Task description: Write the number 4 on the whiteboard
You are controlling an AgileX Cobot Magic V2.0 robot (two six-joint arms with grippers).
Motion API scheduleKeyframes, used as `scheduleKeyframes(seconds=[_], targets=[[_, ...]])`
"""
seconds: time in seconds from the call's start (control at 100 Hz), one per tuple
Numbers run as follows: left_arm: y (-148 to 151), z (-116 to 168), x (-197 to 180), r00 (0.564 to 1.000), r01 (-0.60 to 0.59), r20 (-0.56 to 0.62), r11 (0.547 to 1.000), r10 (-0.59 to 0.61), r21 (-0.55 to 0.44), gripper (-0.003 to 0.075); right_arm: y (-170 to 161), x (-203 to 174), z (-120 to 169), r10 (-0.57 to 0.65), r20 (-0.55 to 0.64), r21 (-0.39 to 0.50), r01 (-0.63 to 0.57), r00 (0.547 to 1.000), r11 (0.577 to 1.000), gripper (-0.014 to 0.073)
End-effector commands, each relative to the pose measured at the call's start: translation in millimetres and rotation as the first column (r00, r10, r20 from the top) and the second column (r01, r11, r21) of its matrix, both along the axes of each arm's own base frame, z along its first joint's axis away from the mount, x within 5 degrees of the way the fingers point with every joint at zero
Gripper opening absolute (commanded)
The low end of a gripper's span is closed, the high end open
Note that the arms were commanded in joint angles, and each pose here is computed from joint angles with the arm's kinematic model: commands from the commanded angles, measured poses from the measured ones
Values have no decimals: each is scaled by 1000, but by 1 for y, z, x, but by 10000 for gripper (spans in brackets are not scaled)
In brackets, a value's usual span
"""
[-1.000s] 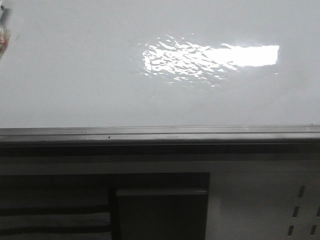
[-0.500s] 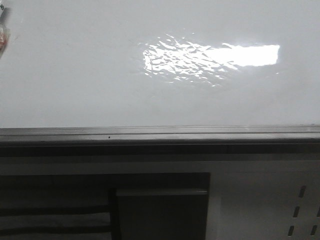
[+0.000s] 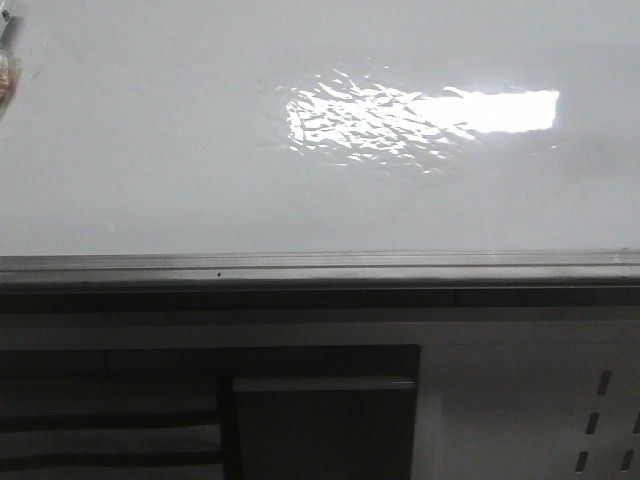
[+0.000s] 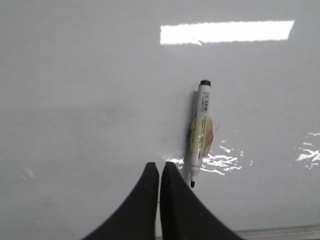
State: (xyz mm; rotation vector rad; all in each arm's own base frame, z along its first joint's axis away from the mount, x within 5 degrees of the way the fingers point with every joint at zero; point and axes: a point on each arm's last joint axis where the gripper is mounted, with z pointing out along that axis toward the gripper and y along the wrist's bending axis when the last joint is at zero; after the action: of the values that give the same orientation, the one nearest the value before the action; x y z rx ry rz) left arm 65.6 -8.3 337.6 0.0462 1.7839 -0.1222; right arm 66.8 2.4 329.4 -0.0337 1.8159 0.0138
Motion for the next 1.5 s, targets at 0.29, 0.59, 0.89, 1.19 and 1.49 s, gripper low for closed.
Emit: scheduleKeyframes(seconds=[0.29,0.59,0.89,1.19,1.49], targets=[[0,13,7,999,-3,41,1000,4,-19,-20,-1,8,14,-9,44,-13,10,999,1000,-72],[0,12,8,999,-11,41,1000,11,-11,-18,-1,9,10,-6,27,-3,7,1000,1000,-42],[1,15,8,998,-15,67,1000,15,-7,513,-1,10,9,-7,36,-3,7,999,1000,501],[1,14,8,998,-15,65,1000,15,-7,492,0,10,9,-7,36,-2,7,999,1000,510],[-2,9,16,1000,10,19,1000,-11,23,439,0,10,9,-6,36,1,6,999,1000,510]])
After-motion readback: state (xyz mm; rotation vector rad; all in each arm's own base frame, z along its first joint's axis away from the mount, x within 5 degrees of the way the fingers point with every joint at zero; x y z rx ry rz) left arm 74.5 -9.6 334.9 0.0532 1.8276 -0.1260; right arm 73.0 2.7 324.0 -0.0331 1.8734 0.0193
